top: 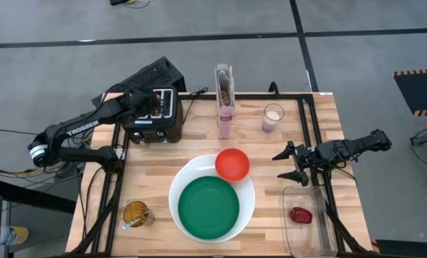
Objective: Arrange a breakfast setting
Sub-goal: Put the toasted bread from the toaster on the green plate
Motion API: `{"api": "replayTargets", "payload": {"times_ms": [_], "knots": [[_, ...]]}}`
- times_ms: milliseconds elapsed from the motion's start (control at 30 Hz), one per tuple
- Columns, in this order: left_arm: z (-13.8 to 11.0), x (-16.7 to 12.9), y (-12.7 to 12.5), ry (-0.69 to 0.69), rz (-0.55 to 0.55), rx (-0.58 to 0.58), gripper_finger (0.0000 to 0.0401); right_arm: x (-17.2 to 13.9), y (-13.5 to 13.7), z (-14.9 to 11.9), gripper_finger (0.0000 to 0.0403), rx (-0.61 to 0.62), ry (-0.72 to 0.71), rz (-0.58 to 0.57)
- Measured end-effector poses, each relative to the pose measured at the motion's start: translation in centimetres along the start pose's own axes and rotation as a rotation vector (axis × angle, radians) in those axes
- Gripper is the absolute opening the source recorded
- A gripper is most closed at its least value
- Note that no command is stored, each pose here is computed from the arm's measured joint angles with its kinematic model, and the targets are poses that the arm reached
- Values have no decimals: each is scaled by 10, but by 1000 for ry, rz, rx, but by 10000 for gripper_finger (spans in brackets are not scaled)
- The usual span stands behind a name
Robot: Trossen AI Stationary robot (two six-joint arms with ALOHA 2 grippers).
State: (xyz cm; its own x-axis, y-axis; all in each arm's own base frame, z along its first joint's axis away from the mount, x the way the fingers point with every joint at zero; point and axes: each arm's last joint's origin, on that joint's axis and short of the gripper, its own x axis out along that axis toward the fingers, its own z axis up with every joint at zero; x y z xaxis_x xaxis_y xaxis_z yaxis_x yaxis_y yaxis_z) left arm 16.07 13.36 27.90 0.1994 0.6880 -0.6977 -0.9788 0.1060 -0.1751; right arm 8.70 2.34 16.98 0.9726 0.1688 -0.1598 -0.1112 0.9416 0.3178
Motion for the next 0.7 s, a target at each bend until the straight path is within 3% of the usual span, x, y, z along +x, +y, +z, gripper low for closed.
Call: {"api": "replayTargets", "payload": {"times_ms": [467,700], "knots": [[-1,20,-5,37,42,-13,202,0,0,0,399,0,0,0],[-2,23,-5,43,54,6,157,0,0,0,399,0,0,0]]}}
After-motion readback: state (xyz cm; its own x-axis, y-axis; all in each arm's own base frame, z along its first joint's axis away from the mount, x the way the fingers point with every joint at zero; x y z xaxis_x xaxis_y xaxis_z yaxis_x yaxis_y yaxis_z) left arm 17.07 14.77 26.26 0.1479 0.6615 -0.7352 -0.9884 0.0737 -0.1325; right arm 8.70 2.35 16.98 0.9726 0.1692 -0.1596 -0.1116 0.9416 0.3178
